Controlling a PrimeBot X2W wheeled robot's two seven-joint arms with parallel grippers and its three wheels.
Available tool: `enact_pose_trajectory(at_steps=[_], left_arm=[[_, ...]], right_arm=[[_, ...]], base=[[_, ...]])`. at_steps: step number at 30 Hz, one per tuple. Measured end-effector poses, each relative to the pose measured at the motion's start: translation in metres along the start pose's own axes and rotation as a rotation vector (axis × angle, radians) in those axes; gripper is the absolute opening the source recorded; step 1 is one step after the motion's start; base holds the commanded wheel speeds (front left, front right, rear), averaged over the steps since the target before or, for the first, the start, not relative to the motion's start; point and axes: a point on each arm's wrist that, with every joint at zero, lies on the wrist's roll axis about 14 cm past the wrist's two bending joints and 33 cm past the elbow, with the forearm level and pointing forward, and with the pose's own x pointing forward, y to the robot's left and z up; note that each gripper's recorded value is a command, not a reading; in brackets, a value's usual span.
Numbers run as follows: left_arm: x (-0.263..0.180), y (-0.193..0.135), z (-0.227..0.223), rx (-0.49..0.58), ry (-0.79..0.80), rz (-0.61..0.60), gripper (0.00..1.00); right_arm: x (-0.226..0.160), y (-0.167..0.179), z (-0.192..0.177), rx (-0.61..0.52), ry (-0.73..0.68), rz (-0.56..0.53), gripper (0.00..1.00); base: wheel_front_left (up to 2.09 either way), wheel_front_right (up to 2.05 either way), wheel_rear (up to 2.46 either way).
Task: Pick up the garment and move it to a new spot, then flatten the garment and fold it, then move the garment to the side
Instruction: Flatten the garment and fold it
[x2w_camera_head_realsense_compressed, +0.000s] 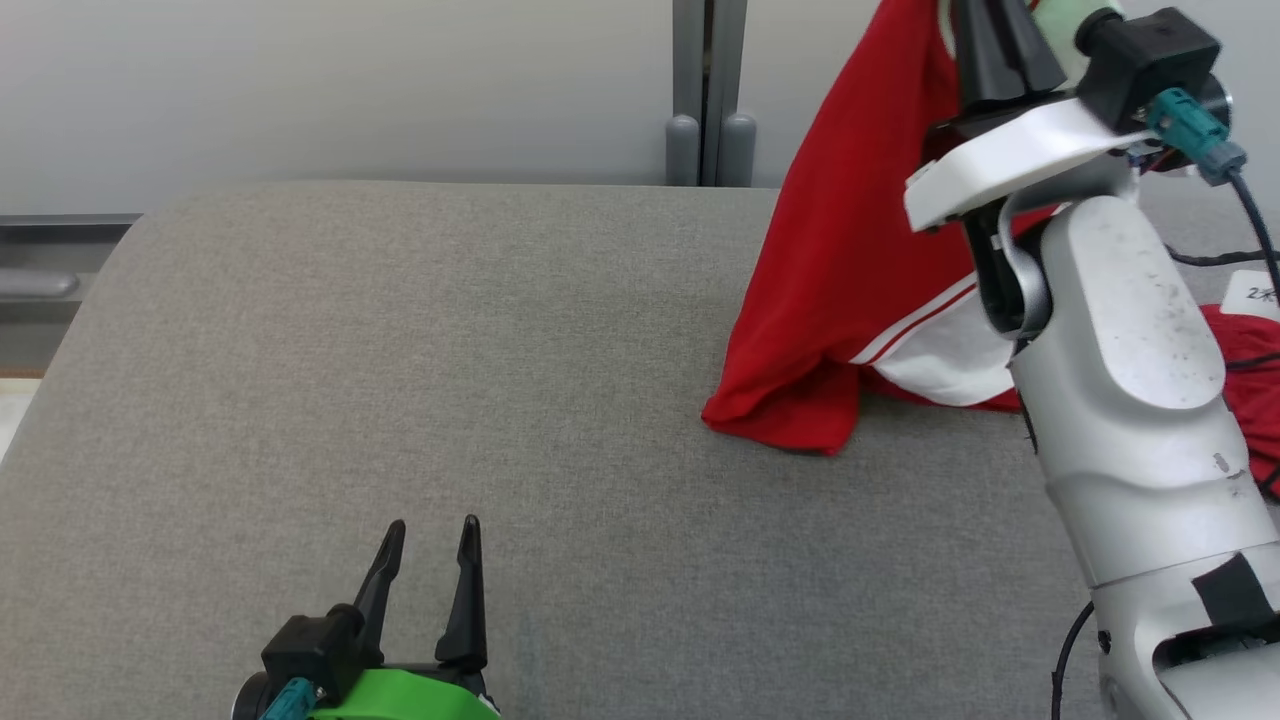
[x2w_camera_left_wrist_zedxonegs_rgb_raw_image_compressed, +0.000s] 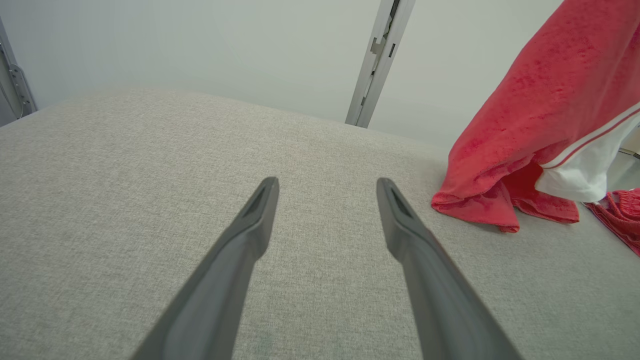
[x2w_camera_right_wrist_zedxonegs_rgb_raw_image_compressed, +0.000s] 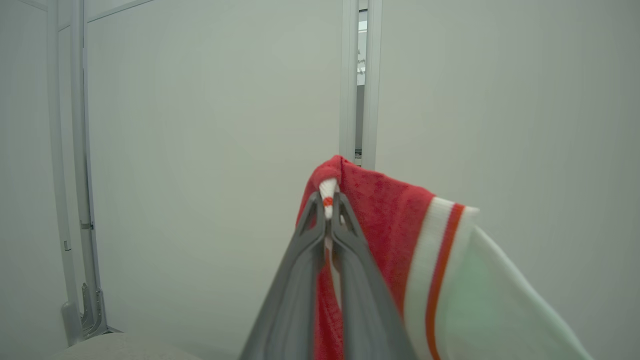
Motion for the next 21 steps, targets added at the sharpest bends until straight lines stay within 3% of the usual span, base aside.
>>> enact_pose_trajectory(at_steps=[11, 21], left_arm=[[-0.006, 0.008, 0.004, -0.016, -0.013, 0.036, 1.0], [-0.012, 0.022, 0.01, -0.042, -0.029, 0.1, 1.0]], right_arm=[[-0.019, 0.121, -0.086, 0.15, 0.244, 0.316, 0.0], [-0.001, 0.183, -0.106, 0.185, 0.286, 0.482, 0.0]], base=[[0.0, 0.0, 0.0], [0.0, 0.0, 0.0]])
